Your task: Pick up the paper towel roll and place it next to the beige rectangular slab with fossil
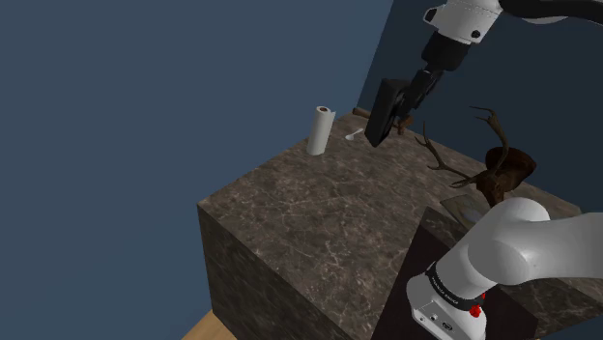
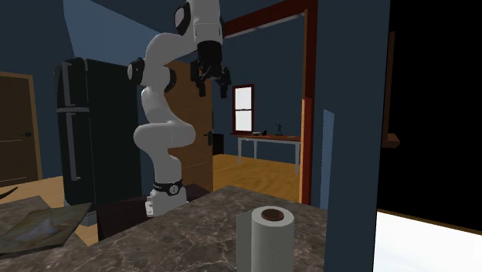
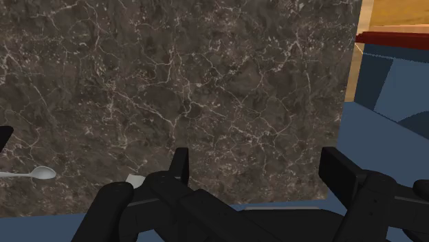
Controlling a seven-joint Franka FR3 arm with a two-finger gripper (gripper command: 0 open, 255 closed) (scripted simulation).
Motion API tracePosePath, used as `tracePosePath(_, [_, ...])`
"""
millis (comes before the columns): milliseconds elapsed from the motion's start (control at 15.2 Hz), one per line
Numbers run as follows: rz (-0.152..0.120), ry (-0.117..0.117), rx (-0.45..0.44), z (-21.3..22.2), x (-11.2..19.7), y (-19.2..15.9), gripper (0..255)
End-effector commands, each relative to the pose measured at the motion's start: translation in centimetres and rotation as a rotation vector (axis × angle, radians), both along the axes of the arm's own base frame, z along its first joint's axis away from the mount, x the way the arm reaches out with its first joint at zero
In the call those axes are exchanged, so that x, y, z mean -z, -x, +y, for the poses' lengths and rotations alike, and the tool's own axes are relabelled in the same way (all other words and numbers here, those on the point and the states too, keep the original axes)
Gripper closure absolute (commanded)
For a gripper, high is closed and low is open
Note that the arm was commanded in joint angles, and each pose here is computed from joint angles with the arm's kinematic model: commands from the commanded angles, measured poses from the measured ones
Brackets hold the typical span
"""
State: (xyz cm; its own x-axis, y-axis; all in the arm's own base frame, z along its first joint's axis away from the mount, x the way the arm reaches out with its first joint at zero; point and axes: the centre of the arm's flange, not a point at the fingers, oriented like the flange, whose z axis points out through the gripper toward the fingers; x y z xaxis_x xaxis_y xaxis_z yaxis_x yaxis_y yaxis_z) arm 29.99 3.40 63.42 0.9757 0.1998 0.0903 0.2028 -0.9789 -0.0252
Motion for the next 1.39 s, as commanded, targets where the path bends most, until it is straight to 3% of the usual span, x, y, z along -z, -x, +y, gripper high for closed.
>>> tracePosePath(0, [0.0,0.0,0.0,0.0,0.0,0.0,0])
tracePosePath(1320, [0.043,0.03,0.026,-8.3,11.7,-22.6,0])
